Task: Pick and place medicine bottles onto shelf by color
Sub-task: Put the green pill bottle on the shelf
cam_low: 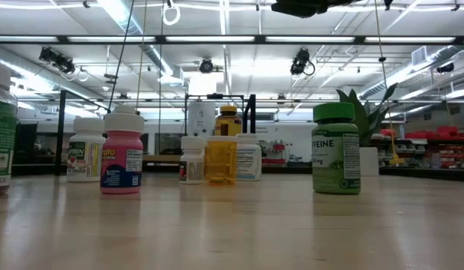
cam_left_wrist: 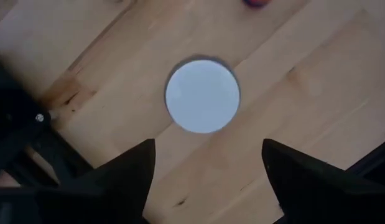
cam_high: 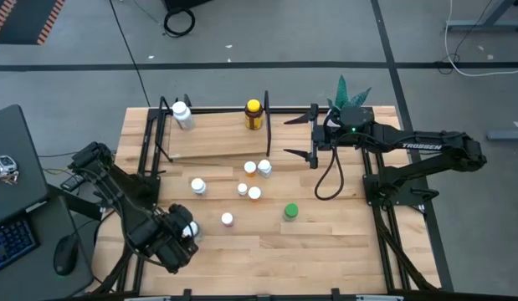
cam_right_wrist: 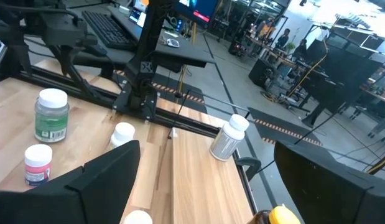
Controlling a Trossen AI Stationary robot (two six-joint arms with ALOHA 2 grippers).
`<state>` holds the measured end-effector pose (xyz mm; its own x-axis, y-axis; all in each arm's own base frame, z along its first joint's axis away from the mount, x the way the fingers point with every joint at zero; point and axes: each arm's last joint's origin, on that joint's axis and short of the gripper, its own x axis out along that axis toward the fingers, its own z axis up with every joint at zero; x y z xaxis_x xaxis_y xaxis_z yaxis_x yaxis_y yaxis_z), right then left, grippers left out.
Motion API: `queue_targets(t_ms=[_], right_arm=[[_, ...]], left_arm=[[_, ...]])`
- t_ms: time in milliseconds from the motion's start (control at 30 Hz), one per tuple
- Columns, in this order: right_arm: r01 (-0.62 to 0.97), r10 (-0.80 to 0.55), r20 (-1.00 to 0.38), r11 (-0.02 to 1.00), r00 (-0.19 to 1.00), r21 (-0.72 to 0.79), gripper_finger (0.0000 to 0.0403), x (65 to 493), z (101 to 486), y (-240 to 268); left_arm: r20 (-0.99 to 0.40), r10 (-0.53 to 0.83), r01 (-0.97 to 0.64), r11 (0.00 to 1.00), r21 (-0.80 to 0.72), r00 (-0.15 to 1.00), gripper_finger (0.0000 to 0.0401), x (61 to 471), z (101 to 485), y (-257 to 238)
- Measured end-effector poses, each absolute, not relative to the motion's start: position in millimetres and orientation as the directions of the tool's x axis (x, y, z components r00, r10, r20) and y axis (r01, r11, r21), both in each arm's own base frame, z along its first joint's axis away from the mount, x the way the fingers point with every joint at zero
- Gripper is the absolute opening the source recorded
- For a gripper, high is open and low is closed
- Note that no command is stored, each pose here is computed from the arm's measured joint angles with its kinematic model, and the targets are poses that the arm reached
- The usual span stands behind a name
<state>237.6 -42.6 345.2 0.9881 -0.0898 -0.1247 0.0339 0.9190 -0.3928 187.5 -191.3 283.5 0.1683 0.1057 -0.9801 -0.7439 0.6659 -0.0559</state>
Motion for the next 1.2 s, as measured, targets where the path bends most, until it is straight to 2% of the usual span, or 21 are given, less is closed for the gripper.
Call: queue_targets(t_ms=[167,300,433,633,900,1200], right_arm=[[0.028,-0.083,-0.124,0.920,0.989,-0.392,0.0379,238,345,-42],[0.013,-0.067,-0.124,0.920,0.990,-0.392,0.0379,238,345,-38],[-0.001,-0.048,-0.114,0.920,0.992,-0.393,0.0379,239,346,-33],[-0.024,-0.018,-0.102,0.919,0.995,-0.395,0.0379,240,347,-26],[-0.028,-0.011,-0.096,0.918,0.995,-0.395,0.0379,241,348,-24],[-0.021,-0.019,-0.095,0.918,0.995,-0.396,0.0379,241,348,-24]], left_arm=[[-0.965,0.146,-0.749,0.658,-0.070,0.218,0.0302,189,283,-190],[-0.965,0.176,-0.755,0.654,-0.034,0.196,0.0302,188,268,-186],[-0.964,0.136,-0.758,0.646,-0.089,0.229,0.0302,189,253,-183],[-0.973,0.089,-0.768,0.631,-0.111,0.213,0.0302,190,229,-177],[-0.968,0.074,-0.741,0.659,-0.132,0.238,0.0301,196,224,-170],[-0.969,0.087,-0.715,0.690,-0.110,0.233,0.0250,203,224,-162]])
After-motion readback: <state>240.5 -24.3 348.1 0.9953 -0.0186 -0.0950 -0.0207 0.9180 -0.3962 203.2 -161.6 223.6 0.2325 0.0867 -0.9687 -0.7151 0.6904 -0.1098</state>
